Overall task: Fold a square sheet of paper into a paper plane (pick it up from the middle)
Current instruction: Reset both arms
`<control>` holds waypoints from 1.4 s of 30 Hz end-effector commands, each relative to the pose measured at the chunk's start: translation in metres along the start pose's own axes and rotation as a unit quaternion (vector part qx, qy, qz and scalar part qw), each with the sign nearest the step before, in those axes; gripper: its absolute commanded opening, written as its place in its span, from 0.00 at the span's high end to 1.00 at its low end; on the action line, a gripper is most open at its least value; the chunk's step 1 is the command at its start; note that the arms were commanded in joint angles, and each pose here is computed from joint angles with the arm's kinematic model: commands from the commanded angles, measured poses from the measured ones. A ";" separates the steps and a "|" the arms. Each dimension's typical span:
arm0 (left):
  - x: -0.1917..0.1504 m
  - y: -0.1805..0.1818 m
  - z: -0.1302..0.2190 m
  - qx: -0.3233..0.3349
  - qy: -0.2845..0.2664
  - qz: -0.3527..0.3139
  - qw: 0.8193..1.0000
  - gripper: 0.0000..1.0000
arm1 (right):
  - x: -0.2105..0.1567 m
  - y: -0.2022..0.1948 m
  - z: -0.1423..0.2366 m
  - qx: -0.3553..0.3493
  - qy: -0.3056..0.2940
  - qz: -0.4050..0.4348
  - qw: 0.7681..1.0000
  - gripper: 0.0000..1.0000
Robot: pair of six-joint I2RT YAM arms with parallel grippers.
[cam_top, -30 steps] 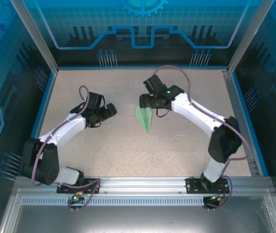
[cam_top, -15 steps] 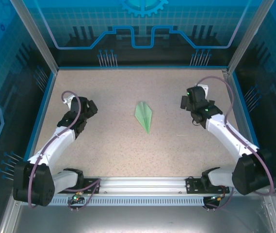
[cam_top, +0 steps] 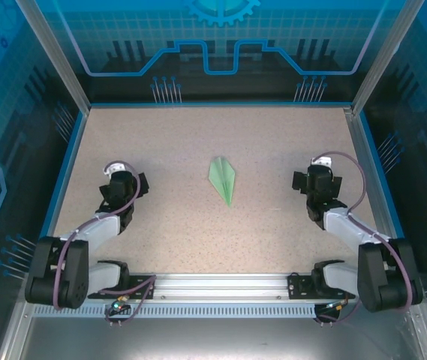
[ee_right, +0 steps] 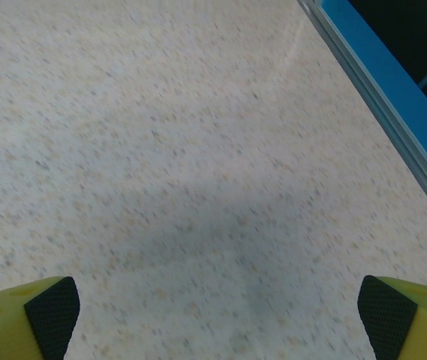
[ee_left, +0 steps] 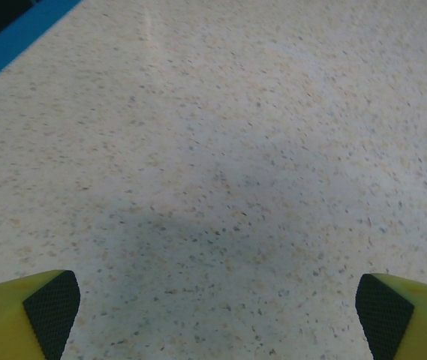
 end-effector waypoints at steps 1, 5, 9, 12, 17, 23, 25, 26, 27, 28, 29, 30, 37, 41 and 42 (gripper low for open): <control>0.029 -0.018 0.001 -0.071 -0.082 -0.018 0.994 0.01 | 0.017 0.009 -0.009 0.036 -0.060 0.003 0.998 0.01; 0.034 -0.025 -0.002 -0.111 -0.106 -0.023 0.988 0.01 | 0.019 0.017 -0.012 0.072 -0.079 0.007 0.994 0.01; 0.033 -0.030 -0.011 -0.130 -0.110 -0.024 0.985 0.01 | 0.018 0.019 -0.012 0.104 -0.101 0.002 0.989 0.01; 0.030 -0.033 -0.016 -0.136 -0.108 -0.029 0.984 0.02 | 0.013 0.028 -0.016 0.135 -0.111 0.012 0.984 0.01; 0.022 -0.035 -0.024 -0.140 -0.107 -0.031 0.984 0.02 | 0.004 0.036 -0.031 0.145 -0.096 0.022 0.984 0.01; 0.021 -0.037 -0.033 -0.133 -0.087 -0.034 0.987 0.01 | 0.004 0.039 -0.036 0.135 -0.086 0.030 0.987 0.01; 0.020 -0.040 -0.034 -0.132 -0.085 -0.044 0.987 0.02 | 0.004 0.039 -0.036 0.135 -0.085 0.030 0.987 0.01; 0.021 -0.040 -0.034 -0.128 -0.086 -0.045 0.987 0.01 | 0.004 0.039 -0.036 0.135 -0.085 0.030 0.987 0.00; 0.020 -0.040 -0.034 -0.128 -0.085 -0.046 0.987 0.02 | 0.004 0.039 -0.036 0.135 -0.085 0.030 0.987 0.00; 0.021 -0.041 -0.034 -0.127 -0.087 -0.047 0.987 0.02 | 0.004 0.039 -0.036 0.135 -0.085 0.030 0.987 0.01; 0.021 -0.041 -0.034 -0.127 -0.086 -0.049 0.987 0.02 | 0.004 0.039 -0.036 0.135 -0.086 0.030 0.987 0.01; 0.021 -0.042 -0.034 -0.130 -0.086 -0.051 0.987 0.01 | 0.004 0.039 -0.036 0.135 -0.086 0.030 0.987 0.01; 0.021 -0.049 -0.034 -0.144 -0.081 -0.064 0.984 0.01 | 0.004 0.039 -0.036 0.135 -0.085 0.031 0.987 0.01; 0.020 -0.050 -0.034 -0.148 -0.081 -0.066 0.984 0.02 | 0.004 0.039 -0.036 0.135 -0.085 0.030 0.987 0.01; 0.020 -0.051 -0.034 -0.151 -0.078 -0.068 0.983 0.01 | 0.004 0.039 -0.036 0.135 -0.085 0.030 0.987 0.00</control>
Point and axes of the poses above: each hand's point on the last joint's axis, 136 mm out from that joint toward the fingers, its own z axis back along the fingers, its own y axis along the line the jaws close on, x = y × z, the point moved 4 cm from there along z, back along the fingers, and after that the axes turned 5 degrees about -z, right-handed, at the moved point
